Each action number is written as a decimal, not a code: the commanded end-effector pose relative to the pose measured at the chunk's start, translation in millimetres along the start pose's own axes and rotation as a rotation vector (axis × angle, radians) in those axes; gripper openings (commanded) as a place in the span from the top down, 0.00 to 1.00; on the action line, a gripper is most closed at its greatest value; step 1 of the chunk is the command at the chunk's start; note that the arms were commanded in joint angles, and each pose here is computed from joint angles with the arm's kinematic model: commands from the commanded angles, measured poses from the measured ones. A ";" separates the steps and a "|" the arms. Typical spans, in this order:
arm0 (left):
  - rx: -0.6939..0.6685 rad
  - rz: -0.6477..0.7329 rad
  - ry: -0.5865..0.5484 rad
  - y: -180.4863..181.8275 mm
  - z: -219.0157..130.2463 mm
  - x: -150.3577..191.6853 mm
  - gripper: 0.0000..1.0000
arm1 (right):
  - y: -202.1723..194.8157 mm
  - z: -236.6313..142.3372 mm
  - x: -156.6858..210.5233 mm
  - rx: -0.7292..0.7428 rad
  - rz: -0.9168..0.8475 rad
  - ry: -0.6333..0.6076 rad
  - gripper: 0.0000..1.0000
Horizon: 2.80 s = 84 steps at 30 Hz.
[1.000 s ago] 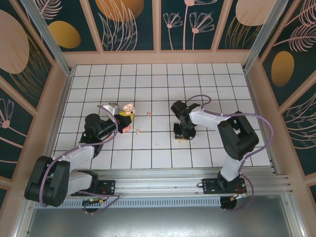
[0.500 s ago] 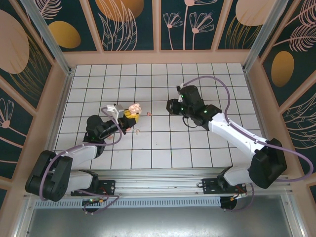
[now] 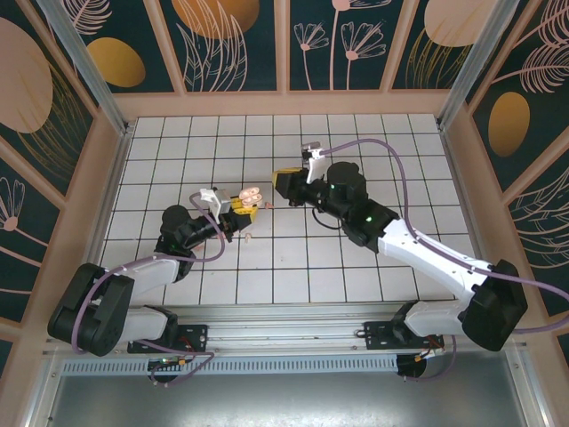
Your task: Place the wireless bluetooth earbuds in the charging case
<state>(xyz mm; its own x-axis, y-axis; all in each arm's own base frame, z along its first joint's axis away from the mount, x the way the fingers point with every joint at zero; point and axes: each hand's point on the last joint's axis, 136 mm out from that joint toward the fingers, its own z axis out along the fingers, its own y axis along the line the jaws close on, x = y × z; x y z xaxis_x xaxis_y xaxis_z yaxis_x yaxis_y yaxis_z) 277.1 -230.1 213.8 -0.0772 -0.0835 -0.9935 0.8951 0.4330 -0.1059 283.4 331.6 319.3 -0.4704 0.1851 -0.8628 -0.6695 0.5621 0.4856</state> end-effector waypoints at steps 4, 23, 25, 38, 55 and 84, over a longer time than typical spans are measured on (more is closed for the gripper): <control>0.036 0.062 -0.055 -3.1 6.3 -20.9 0.95 | 12.6 20.2 11.2 -0.066 -0.035 0.014 0.80; 0.029 0.085 -0.076 -4.8 4.6 -29.5 0.95 | -0.8 35.4 45.4 -0.033 -0.018 0.104 0.80; 0.023 0.092 -0.077 -4.1 4.7 -30.6 0.95 | -0.9 35.3 46.4 -0.033 -0.020 0.109 0.80; 0.034 0.089 -0.102 -7.3 2.9 -36.1 0.95 | -10.2 36.8 63.7 -0.014 -0.014 0.141 0.80; 0.037 0.105 -0.121 -9.4 2.5 -44.8 0.95 | -13.3 29.9 76.3 0.005 -0.083 0.215 0.81; 0.003 0.132 -0.063 -5.8 3.3 -35.4 0.95 | 37.0 8.5 19.3 -0.117 -0.111 0.144 0.37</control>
<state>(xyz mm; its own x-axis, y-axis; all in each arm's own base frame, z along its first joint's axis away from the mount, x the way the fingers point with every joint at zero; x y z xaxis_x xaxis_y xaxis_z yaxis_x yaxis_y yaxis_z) 275.6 -231.2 230.9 -0.0088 -0.0781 -0.9969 0.8993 0.4354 -0.0421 265.8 362.4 277.3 -0.4971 -0.0380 -0.8669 -0.7436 0.5334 0.4030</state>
